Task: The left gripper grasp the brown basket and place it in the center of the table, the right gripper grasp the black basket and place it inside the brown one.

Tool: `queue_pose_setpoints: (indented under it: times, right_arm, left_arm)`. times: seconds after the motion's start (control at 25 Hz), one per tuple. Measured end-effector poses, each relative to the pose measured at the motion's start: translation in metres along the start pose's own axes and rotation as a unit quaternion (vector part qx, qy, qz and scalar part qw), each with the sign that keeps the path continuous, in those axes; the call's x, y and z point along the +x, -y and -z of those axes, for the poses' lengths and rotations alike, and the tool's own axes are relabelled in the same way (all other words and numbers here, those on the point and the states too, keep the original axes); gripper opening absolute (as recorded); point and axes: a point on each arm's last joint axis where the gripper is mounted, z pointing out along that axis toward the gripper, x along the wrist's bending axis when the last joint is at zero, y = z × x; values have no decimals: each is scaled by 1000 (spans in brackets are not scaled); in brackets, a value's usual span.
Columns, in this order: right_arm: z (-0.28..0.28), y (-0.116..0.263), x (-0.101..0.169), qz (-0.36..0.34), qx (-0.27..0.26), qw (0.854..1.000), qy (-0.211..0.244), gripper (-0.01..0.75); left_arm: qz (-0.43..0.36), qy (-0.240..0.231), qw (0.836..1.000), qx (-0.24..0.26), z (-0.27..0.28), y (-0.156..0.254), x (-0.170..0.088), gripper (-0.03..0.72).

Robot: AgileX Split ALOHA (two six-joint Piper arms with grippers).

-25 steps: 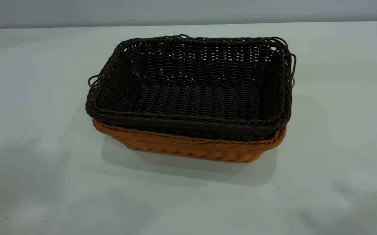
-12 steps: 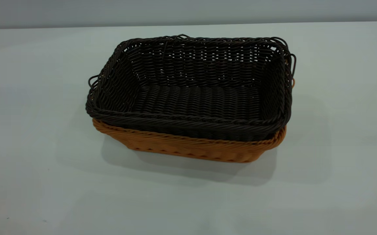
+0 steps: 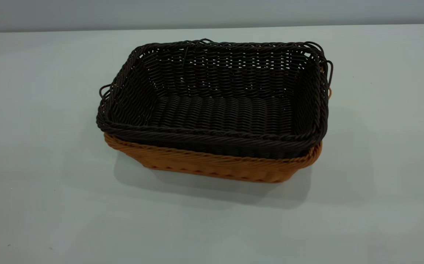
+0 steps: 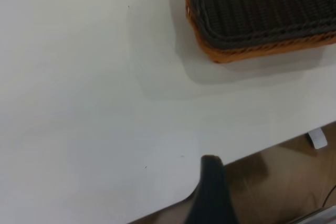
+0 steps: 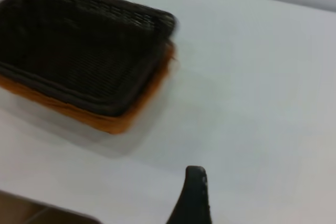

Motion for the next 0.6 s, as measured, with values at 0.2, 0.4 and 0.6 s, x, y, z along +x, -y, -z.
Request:
queue_pose_setpoints:
  times: [0.2, 0.4, 0.6]
  right_arm:
    - [2, 9, -5, 14, -4, 1000, 21, 590]
    - [2, 9, -6, 14, -3, 1000, 20, 590]
    - [2, 9, -6, 12, -3, 1000, 17, 590]
  left_arm:
    - [-9, -19, 1000, -6, -1, 13, 3, 524]
    - [-17, -38, 999, -8, -3, 23, 6, 524]
    - [0, -56, 998, 20, -18, 36, 10, 524]
